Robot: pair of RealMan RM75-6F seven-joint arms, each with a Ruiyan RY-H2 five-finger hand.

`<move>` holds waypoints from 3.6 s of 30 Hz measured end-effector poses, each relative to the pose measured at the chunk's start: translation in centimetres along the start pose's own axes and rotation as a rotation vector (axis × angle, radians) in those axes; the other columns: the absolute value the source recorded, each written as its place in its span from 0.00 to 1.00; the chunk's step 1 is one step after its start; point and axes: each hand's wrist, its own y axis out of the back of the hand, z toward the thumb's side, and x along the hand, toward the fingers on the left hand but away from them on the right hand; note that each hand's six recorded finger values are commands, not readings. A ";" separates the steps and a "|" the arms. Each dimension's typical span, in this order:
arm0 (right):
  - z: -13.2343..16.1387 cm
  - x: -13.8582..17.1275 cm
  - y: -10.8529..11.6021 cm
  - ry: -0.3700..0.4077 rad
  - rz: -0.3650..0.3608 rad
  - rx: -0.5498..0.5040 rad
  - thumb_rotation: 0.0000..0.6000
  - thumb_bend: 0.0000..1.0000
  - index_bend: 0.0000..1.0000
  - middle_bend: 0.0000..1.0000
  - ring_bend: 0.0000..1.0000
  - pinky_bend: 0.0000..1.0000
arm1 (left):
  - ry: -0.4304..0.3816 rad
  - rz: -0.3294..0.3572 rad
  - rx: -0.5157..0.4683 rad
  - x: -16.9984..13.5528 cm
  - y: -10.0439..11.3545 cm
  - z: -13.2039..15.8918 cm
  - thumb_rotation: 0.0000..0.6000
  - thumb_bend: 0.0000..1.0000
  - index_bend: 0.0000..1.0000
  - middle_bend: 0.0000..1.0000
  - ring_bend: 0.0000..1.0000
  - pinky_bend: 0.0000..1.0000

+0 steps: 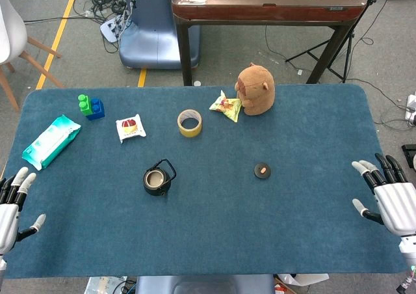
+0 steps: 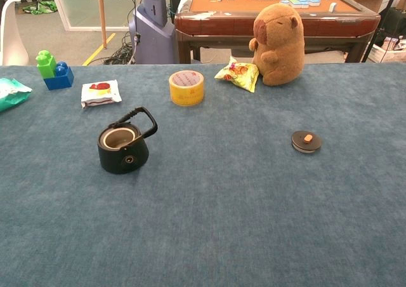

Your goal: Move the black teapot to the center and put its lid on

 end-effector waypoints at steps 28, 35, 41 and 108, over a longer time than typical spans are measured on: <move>-0.2 -1.0 2.8 -0.016 -0.056 0.034 1.00 0.23 0.17 0.21 0.01 0.03 | -0.225 -0.041 -0.043 4.1 0.3 3.6 1.00 0.23 0.14 0.02 0.00 0.00; 0.9 -2.0 3.8 -0.009 -0.052 0.059 1.00 0.23 0.17 0.21 0.01 0.03 | -0.390 -0.109 -0.021 8.4 -0.1 7.1 1.00 0.23 0.14 0.02 0.00 0.00; 1.6 -2.2 3.8 0.008 -0.041 0.068 1.00 0.23 0.17 0.21 0.01 0.03 | -0.474 -0.146 0.006 11.9 -0.4 10.4 1.00 0.23 0.14 0.02 0.00 0.00; -0.5 -1.5 1.4 -0.054 0.037 0.057 1.00 0.23 0.17 0.21 0.01 0.03 | -0.643 -0.289 0.366 20.2 -12.5 28.4 1.00 0.29 0.32 0.02 0.00 0.00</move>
